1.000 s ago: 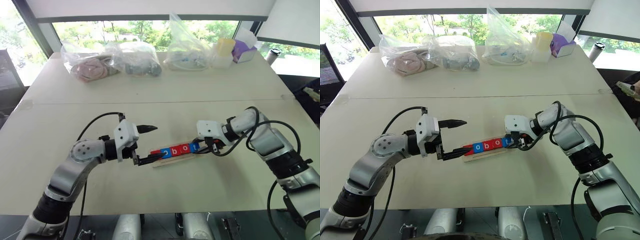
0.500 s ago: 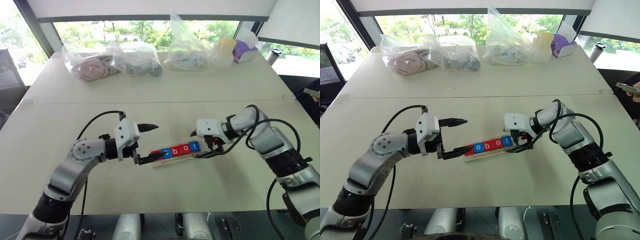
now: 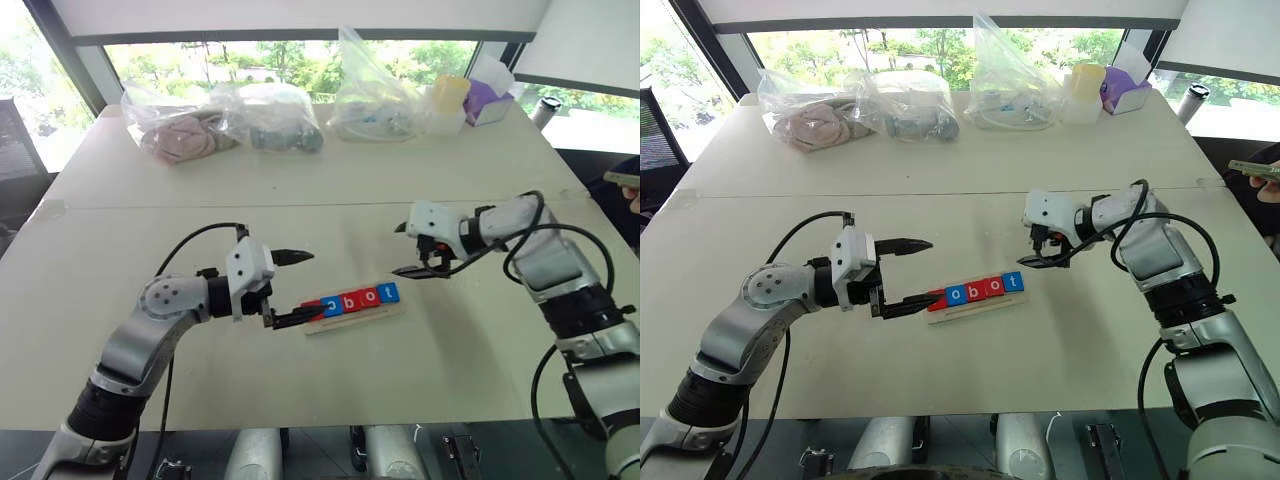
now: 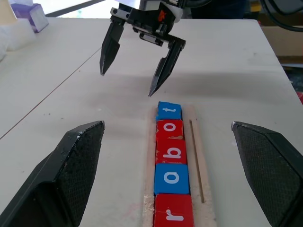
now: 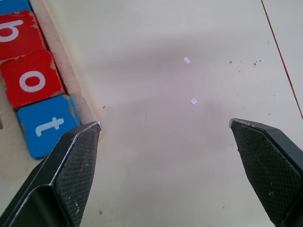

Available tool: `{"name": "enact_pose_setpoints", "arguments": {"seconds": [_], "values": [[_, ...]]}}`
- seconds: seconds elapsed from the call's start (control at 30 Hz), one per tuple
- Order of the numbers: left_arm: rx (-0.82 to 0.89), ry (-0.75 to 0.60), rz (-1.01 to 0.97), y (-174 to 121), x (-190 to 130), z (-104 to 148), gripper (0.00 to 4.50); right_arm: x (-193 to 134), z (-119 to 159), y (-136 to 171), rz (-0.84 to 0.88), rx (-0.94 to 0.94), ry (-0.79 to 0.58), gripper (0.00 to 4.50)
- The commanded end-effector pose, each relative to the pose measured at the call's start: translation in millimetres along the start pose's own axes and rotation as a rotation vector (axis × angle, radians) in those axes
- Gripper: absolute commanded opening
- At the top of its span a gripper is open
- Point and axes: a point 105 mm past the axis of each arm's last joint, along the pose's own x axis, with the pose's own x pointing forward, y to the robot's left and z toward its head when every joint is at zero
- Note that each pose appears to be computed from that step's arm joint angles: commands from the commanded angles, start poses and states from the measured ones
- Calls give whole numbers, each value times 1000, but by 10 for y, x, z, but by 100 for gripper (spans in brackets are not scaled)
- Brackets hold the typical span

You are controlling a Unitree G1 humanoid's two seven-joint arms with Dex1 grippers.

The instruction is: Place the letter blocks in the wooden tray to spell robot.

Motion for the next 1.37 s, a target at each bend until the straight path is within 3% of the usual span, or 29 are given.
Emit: {"name": "enact_pose_setpoints", "arguments": {"seconds": [0.03, 0.53, 0.8, 0.9, 1.13, 1.37], "values": [[33, -21, 9, 27, -43, 68, 450, 2, 76, -67, -40, -30, -23, 448], [30, -14, 11, 19, -71, 40, 450, 57, 75, 170, 53, -53, -28, 448], [28, 16, 29, 21, -89, 5, 450, -245, 367, -95, -89, 9, -130, 448], [32, 23, 49, 33, -102, -2, 450, -343, 368, -13, -80, 32, -134, 448], [6, 77, 95, 100, -311, -30, 450, -769, 89, 505, -37, 185, -61, 448], [-63, 135, 172, -41, -582, -171, 450, -824, -4, 755, -77, 364, -86, 448]]}}
